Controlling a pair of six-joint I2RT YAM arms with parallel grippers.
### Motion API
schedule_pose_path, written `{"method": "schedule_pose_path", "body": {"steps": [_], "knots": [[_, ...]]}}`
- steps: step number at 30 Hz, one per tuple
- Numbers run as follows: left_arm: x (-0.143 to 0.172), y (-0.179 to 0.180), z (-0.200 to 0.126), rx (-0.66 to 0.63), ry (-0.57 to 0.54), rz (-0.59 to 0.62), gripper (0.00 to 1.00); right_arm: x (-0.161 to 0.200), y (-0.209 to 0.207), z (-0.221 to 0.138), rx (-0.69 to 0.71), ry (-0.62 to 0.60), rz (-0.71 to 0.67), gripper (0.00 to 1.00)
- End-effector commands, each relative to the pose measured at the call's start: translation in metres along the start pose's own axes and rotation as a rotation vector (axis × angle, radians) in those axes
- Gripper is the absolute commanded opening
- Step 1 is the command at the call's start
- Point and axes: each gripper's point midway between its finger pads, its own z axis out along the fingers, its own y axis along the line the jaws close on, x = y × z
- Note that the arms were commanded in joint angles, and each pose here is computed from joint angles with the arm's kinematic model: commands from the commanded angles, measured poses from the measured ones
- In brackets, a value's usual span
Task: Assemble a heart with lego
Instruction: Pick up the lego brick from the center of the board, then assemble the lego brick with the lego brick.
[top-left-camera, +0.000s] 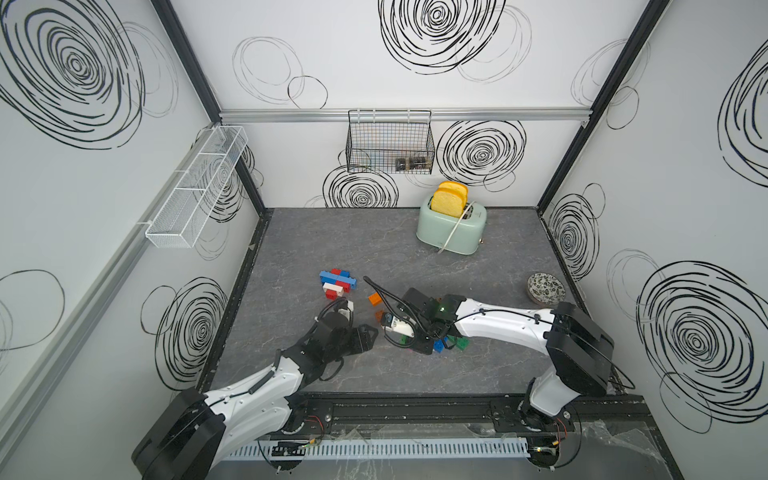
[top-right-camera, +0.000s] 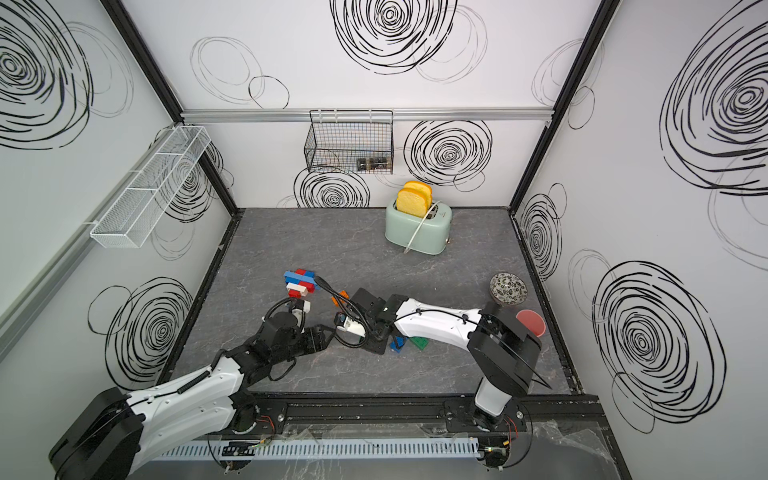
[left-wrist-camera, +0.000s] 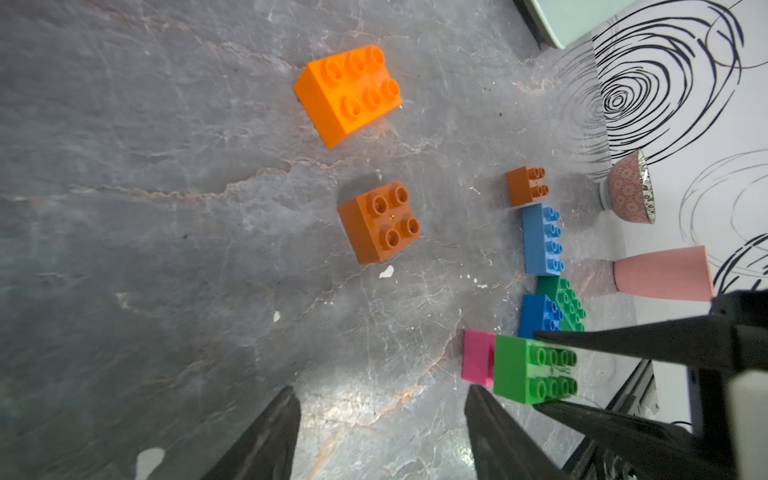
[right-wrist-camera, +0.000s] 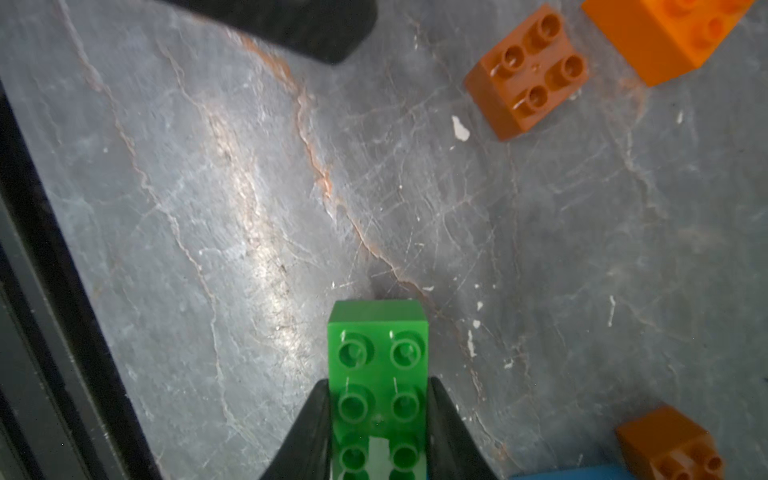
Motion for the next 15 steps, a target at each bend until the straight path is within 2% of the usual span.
{"method": "schedule_pose_path", "body": {"steps": [1, 7, 15], "knots": [[-0.006, -0.003, -0.002, 0.028, -0.031, -0.013, 0.68, -0.001, 0.002, -0.01, 0.022, -0.009, -0.034, 0.3], [-0.004, -0.001, -0.002, 0.023, -0.031, -0.019, 0.68, 0.004, 0.003, -0.001, 0.019, 0.007, -0.019, 0.29], [-0.004, 0.001, -0.001, 0.021, -0.03, -0.023, 0.68, -0.005, 0.004, 0.002, -0.006, -0.038, 0.003, 0.29]]}}
